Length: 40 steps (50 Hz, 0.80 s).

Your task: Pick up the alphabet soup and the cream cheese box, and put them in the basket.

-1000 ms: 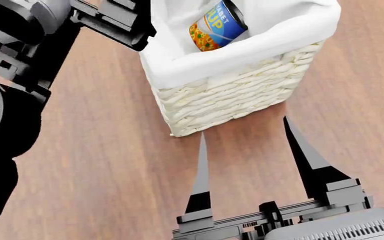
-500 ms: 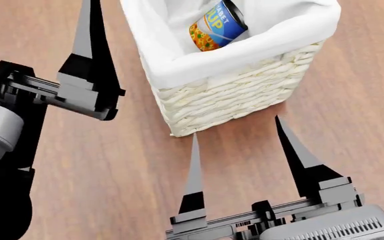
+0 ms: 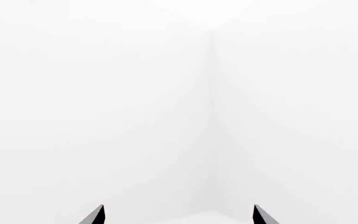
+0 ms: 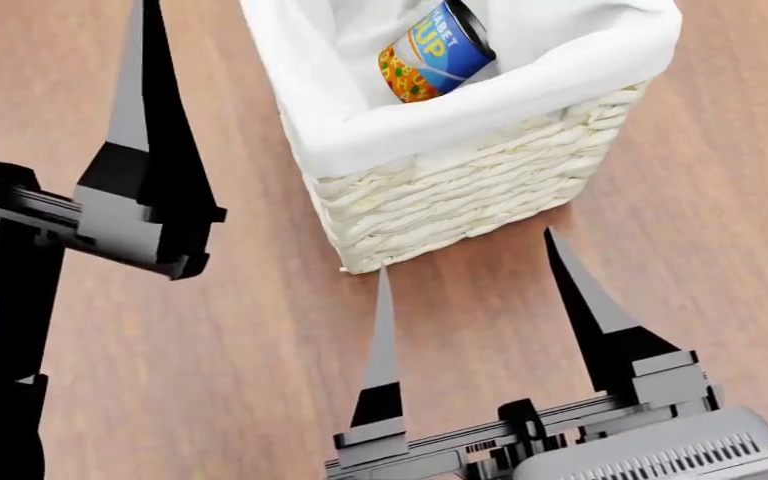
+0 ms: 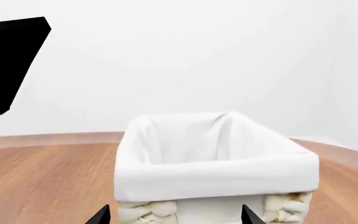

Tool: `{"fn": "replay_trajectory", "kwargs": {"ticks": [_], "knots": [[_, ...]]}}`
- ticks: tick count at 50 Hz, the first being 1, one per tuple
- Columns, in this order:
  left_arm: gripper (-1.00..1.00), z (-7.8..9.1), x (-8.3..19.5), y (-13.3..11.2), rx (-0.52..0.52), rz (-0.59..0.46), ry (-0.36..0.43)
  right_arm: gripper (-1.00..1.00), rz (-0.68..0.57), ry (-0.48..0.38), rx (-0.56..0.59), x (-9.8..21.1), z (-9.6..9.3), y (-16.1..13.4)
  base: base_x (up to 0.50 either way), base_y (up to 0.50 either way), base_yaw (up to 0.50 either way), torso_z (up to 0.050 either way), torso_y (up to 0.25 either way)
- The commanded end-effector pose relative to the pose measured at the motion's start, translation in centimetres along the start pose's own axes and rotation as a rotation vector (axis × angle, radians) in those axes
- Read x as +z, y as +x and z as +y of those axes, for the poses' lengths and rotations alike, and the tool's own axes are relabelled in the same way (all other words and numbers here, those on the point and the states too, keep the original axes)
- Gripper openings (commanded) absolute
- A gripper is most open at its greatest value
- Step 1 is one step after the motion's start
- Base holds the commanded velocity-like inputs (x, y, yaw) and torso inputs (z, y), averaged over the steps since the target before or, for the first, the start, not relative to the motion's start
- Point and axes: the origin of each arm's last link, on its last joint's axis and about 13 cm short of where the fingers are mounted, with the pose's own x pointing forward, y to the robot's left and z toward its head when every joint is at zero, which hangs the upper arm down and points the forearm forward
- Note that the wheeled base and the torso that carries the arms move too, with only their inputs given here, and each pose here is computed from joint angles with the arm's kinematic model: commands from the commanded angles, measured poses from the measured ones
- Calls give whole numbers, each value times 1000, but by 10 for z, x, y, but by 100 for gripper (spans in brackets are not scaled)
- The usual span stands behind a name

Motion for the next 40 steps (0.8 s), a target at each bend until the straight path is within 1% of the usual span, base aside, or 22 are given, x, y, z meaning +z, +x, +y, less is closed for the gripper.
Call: {"fn": "replay_trajectory", "kwargs": {"ticks": [1,6,12,13,16,22,31,40], "knots": [[100,-2,9,-8,0,-9,-18,100,-21,-8,-3,7,0,0,0,0,0,0,0],[100,-4,16,-13,-5,-9,-25,100,-64,-44,-13,14,0,0,0,0,0,0,0],[100,-3,19,-16,-11,-7,-24,100,-84,-53,-13,20,1,0,0,0,0,0,0],[100,-4,19,-17,-11,-8,-28,100,-97,-74,-19,20,1,0,0,0,0,0,0],[100,-4,19,-18,-13,-8,-28,100,-104,-74,-18,22,1,0,0,0,0,0,0],[100,-5,19,-19,-14,-8,-26,100,-145,-132,-30,22,1,-1,0,0,0,0,0],[100,-6,25,-22,-20,-16,-30,100,-171,-137,-35,26,1,-2,0,0,0,0,0],[100,-7,32,-25,-21,-27,-39,100,-206,-162,-40,34,2,-3,0,0,0,0,0]]}}
